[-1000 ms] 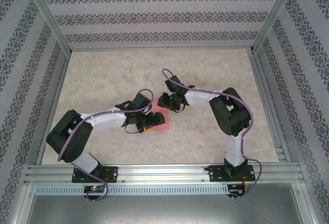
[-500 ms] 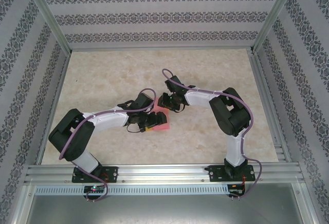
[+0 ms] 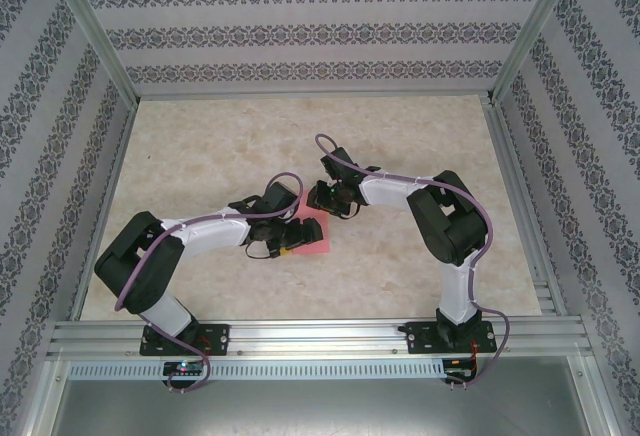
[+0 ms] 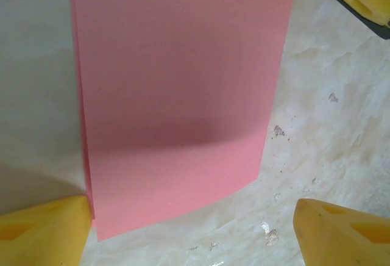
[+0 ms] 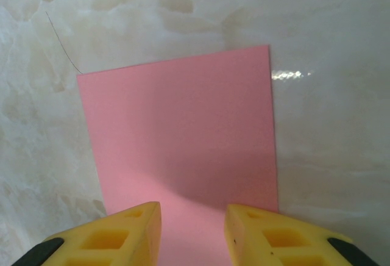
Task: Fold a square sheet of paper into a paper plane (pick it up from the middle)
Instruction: Fold the triangle a second time at the center of the table.
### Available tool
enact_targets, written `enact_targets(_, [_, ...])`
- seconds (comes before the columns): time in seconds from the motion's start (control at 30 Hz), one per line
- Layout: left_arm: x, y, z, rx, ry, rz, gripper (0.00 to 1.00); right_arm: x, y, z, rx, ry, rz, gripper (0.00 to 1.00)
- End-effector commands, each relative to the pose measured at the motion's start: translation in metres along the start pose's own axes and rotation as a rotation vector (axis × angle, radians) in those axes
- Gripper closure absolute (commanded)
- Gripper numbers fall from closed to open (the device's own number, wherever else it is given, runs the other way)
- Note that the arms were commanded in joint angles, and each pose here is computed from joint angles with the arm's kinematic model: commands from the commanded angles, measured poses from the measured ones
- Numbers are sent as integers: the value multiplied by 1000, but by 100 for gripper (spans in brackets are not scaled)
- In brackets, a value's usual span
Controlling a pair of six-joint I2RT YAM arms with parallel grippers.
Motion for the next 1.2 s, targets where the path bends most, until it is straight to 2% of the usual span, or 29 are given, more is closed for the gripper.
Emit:
enact_targets(0.0, [1, -1, -17, 44, 73, 1, 15, 24, 22, -36, 34, 130, 51, 64])
enact_targets(0.43, [-3, -6, -24, 68, 121, -25, 16, 22, 22, -34, 28, 119, 51, 65])
enact_targets(0.57, [-9, -10, -34, 94, 176, -47, 22, 20, 23, -34, 29, 116, 54, 65])
enact_targets(0.73, [-10, -16, -41, 119, 201, -67, 29, 17, 22, -30, 24, 92, 57, 69])
enact_targets(1.1, [-5, -31, -49, 133, 235, -81, 33, 11, 21, -26, 28, 49, 75, 74])
enact_targets(1.17, [-4, -32, -51, 141, 250, -83, 33, 11, 23, -26, 40, 24, 90, 78])
Point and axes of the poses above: each hand's point on the last joint's axis, 136 mm out from that joint toward the fingers, its own x axis out along the fingers, its own z axis along the line the jaws close on, y = z × x, the point moved 4 cm from there along -x, back along the fingers, and after that the axes turned 6 degrees about x, right-handed, at the moved point
